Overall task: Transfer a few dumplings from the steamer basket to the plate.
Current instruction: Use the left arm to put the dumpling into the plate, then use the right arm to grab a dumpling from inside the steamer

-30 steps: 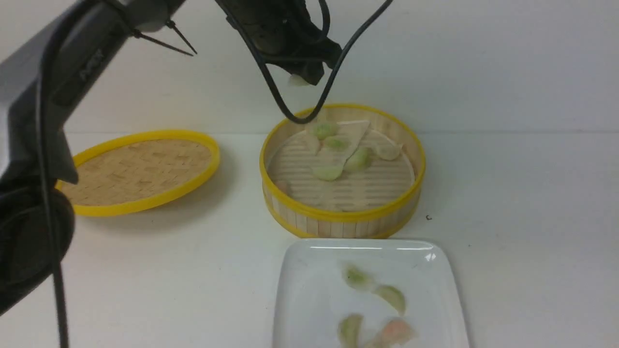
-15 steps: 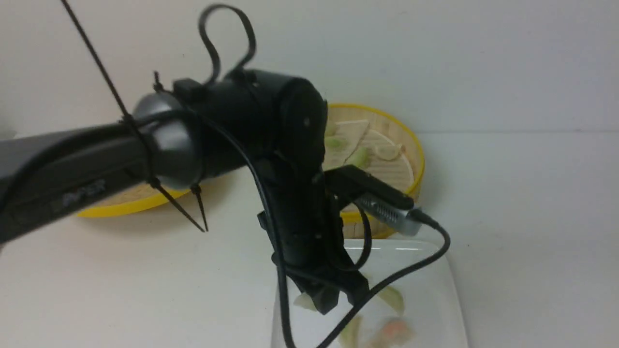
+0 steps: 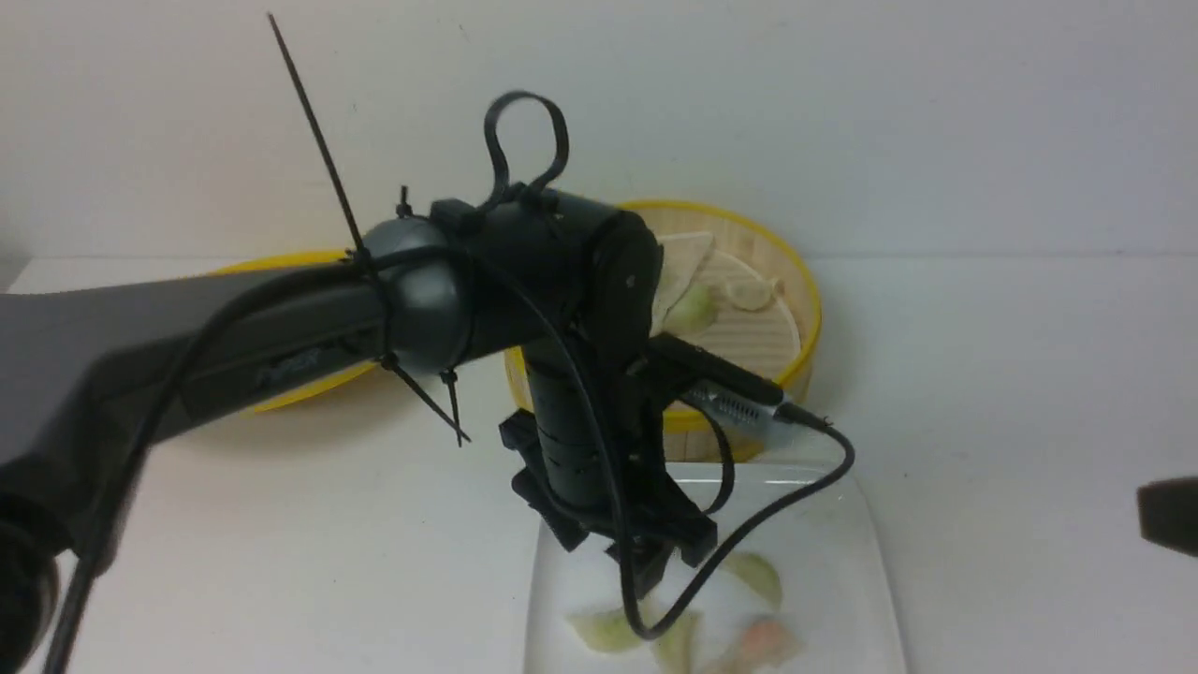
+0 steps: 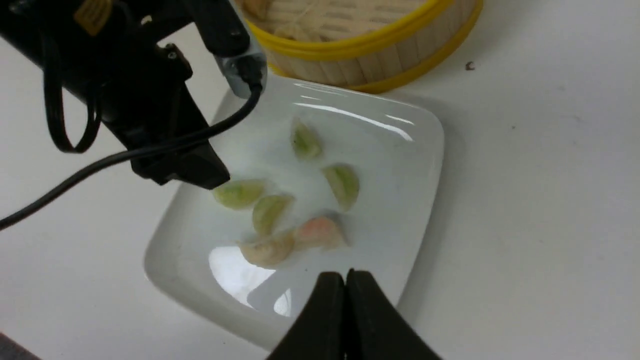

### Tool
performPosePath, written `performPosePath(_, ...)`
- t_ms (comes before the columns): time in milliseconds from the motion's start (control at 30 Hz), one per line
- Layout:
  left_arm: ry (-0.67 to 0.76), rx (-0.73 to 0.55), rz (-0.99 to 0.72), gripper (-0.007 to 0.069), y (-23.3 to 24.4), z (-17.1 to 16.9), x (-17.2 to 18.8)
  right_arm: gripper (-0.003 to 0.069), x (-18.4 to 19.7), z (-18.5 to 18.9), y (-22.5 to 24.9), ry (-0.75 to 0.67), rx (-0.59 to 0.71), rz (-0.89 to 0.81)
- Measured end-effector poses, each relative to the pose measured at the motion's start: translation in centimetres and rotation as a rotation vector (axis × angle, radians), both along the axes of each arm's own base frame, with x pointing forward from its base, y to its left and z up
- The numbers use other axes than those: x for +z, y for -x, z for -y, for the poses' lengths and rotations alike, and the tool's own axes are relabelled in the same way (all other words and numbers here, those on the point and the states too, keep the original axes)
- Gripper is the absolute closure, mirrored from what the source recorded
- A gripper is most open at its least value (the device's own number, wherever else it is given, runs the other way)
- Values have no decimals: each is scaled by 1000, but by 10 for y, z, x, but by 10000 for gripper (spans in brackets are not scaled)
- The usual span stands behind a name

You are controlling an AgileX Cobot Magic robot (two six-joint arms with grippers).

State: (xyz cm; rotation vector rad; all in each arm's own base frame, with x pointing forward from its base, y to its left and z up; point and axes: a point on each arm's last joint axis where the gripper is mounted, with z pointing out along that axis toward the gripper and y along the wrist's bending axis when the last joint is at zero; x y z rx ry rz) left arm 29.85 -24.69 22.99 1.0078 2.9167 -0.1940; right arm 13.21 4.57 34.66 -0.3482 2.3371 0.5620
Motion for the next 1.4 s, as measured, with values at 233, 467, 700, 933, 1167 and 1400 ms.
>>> performPosePath(233,69,130,270,611,10,-66,107,671,12,-13,-82,-9,119,-60)
performPosePath(467,149,276,423,631,66,-140,168,649,-7,-59,-164,105,222,-93)
performPosePath(700,182,318,493,631,119,-173,181,510,-49,-107,-246,273,279,-72)
performPosePath(933,216,322,561,631,153,-187,189,291,-114,-132,-329,403,299,-45)
performPosePath(1167,206,326,615,631,163,-195,195,246,-150,-137,-360,480,294,-5)
performPosePath(1400,178,329,634,631,163,-198,196,244,-175,-135,-372,553,292,37)
